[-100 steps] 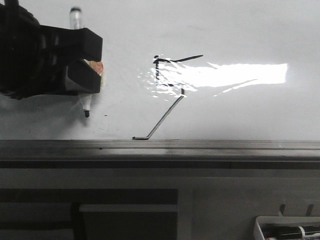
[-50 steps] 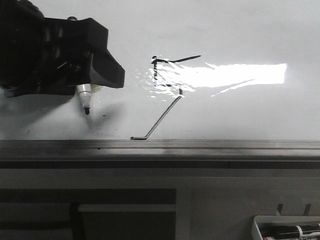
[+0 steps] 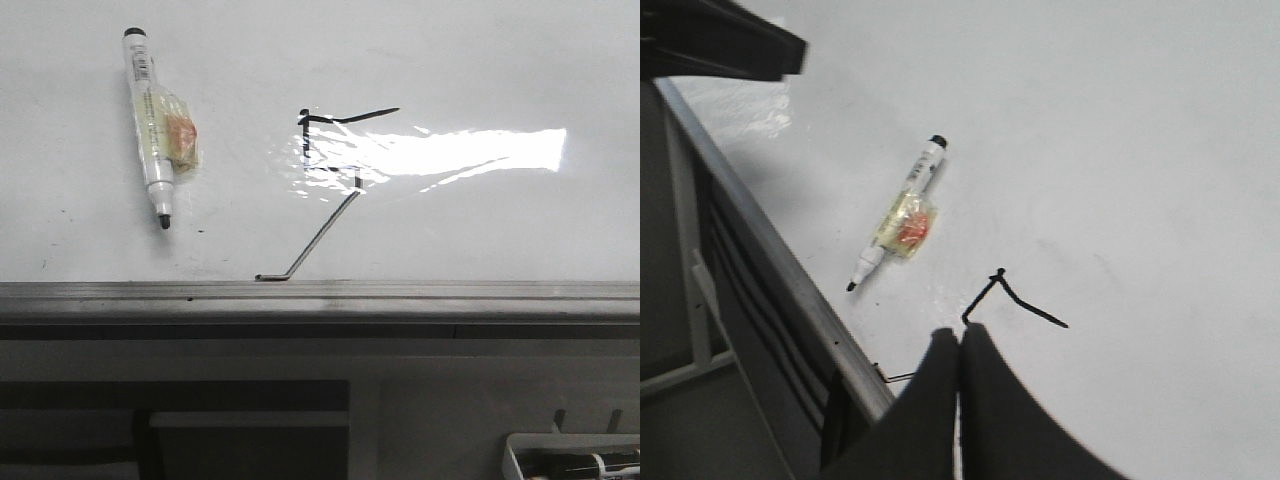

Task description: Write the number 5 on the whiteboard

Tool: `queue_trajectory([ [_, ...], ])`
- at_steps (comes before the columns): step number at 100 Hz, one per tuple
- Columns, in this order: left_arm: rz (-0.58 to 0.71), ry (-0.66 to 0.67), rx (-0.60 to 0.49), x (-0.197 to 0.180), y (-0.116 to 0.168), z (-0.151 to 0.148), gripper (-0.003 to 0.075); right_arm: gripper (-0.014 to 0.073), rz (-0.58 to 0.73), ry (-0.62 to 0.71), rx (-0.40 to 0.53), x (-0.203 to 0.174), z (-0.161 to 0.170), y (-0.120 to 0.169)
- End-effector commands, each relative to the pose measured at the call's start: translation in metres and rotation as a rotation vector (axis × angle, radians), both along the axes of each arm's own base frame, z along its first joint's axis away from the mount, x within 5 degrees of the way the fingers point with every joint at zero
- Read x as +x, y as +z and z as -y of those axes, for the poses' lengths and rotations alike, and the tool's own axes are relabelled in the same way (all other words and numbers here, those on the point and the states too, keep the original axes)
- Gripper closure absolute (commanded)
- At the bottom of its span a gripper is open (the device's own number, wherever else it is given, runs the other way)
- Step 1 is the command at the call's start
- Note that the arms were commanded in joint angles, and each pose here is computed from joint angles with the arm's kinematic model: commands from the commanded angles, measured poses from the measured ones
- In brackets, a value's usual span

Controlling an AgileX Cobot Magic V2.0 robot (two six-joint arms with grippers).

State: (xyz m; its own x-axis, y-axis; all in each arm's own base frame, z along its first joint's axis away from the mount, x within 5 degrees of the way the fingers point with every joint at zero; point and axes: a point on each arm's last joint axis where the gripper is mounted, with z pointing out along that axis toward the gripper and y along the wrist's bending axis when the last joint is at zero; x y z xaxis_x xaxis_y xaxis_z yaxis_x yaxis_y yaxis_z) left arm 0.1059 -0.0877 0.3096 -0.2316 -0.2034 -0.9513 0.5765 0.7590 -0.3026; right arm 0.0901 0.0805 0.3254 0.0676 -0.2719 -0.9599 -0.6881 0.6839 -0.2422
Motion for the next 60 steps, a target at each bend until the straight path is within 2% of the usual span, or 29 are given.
queue_trajectory([
  [1,0.08,0.02,-0.036,-0.013,0.002,-0.015,0.0633,0.0656,0.098,-0.081,0.099,-0.002,0.011,-0.002],
  [6,0.096,0.015,-0.051,-0.022,-0.003,-0.022,0.0745,0.0656,0.089,-0.082,0.091,-0.005,0.013,-0.013],
  [21,0.125,0.016,-0.081,-0.036,-0.018,-0.034,0.0741,0.0656,0.07,-0.079,0.075,-0.011,0.017,-0.031],
  [34,0.143,0.019,-0.097,-0.039,-0.018,-0.038,0.0741,0.0656,0.051,-0.078,0.059,-0.011,0.017,-0.04],
  [60,0.145,0.021,-0.098,-0.039,-0.018,-0.038,0.0741,0.0656,0.044,-0.078,0.053,-0.011,0.017,-0.043],
])
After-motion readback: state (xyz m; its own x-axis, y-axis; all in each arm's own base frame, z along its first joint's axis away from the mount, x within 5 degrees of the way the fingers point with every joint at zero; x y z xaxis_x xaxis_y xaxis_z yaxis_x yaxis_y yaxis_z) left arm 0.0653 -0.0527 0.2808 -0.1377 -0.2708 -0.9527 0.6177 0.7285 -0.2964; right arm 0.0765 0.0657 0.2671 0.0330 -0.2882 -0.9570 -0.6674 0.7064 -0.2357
